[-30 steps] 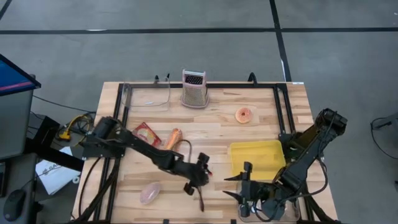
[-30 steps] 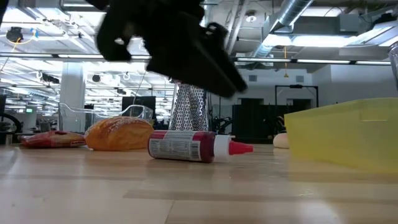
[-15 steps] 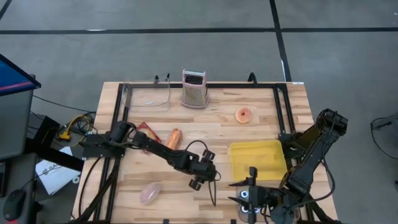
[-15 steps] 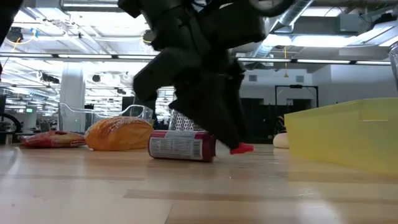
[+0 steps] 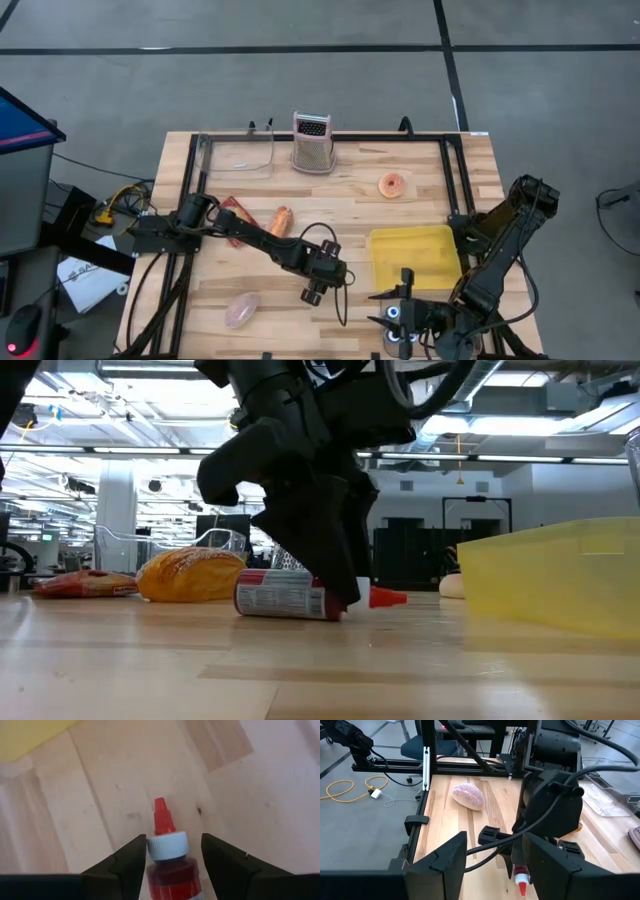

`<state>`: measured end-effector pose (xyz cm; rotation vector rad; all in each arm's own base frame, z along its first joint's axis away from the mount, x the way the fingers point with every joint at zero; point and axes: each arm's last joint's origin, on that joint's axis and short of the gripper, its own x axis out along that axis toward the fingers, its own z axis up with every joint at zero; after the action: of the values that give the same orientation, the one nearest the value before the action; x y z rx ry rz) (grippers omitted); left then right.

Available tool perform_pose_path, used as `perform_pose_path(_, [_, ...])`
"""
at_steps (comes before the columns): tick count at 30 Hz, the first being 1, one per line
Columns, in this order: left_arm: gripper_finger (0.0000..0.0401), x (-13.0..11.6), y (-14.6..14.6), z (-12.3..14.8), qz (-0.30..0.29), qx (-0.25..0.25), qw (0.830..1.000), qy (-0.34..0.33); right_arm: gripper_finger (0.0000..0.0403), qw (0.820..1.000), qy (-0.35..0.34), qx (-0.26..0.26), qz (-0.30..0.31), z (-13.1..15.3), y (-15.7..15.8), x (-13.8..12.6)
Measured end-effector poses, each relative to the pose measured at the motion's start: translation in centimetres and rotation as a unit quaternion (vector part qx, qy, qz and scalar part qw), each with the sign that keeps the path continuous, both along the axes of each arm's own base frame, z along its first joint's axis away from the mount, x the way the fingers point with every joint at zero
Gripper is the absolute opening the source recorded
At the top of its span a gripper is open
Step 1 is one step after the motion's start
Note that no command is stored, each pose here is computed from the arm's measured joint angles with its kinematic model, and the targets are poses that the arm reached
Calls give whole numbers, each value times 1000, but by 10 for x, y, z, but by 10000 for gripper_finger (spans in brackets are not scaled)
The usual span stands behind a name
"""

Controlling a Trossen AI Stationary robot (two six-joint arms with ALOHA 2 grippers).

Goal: Pick & Place Food Item
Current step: Put the red food coloring bottle into the bottom transparent bin

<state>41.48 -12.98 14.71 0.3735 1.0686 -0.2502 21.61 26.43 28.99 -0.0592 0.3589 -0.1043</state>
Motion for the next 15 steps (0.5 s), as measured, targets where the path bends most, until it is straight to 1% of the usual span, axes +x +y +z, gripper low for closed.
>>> perform_pose_path(6, [180,1,4,-9,16,-19,1000,17,184,1000,0,1,-1,0,0,0])
perform_pose_path(9, [174,3,3,-14,15,-29,999,20,184,1000,2,0,-1,-1,0,-1])
perform_pose_path(12, [158,5,3,-15,19,-33,999,14,184,1000,2,0,-1,-1,0,-1])
perform_pose_path(15, [131,7,3,-14,23,-37,999,2,184,1000,2,0,-1,-1,0,-1])
